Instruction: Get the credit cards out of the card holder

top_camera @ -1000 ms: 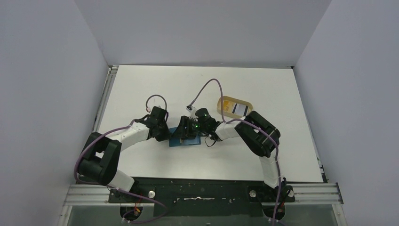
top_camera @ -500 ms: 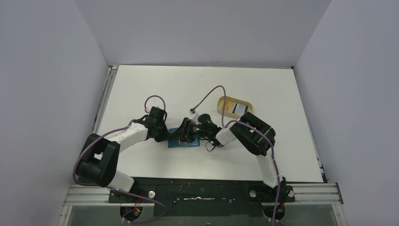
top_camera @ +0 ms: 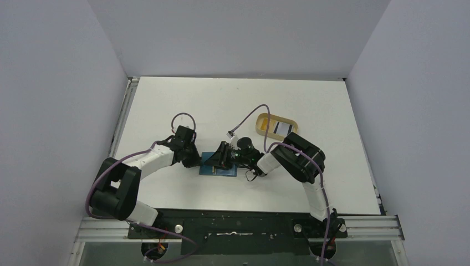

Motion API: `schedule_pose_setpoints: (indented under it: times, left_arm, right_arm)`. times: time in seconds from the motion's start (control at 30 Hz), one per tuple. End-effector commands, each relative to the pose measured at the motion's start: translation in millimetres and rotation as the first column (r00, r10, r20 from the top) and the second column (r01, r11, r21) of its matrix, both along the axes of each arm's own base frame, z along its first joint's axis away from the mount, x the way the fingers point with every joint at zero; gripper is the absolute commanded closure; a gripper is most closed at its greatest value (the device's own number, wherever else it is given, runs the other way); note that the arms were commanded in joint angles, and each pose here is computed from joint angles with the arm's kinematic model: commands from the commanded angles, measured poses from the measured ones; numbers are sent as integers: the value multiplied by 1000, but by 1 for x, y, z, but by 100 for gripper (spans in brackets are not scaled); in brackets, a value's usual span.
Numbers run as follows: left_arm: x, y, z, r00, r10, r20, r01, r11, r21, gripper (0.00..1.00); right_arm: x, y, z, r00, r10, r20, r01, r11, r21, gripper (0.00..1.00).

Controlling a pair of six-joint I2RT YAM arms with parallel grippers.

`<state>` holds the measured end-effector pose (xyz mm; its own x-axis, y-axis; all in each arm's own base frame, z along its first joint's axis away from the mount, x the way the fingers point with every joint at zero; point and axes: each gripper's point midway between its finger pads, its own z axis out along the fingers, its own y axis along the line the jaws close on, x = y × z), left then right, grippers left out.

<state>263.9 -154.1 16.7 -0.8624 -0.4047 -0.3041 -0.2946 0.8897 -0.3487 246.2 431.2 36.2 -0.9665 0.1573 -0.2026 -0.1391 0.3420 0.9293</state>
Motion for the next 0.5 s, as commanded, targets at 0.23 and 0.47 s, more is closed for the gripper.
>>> schedule_pose_setpoints:
  times: [0.23, 0.47]
  left_arm:
    - [24, -12, 21, 994, 7, 107, 1, 997, -73, 100]
    - [24, -13, 20, 995, 4, 103, 3, 997, -71, 100]
  right_arm:
    - [5, -10, 57, 994, 9, 113, -28, 985, 170, 69]
    - [13, -21, 62, 993, -10, 117, -10, 985, 174, 69]
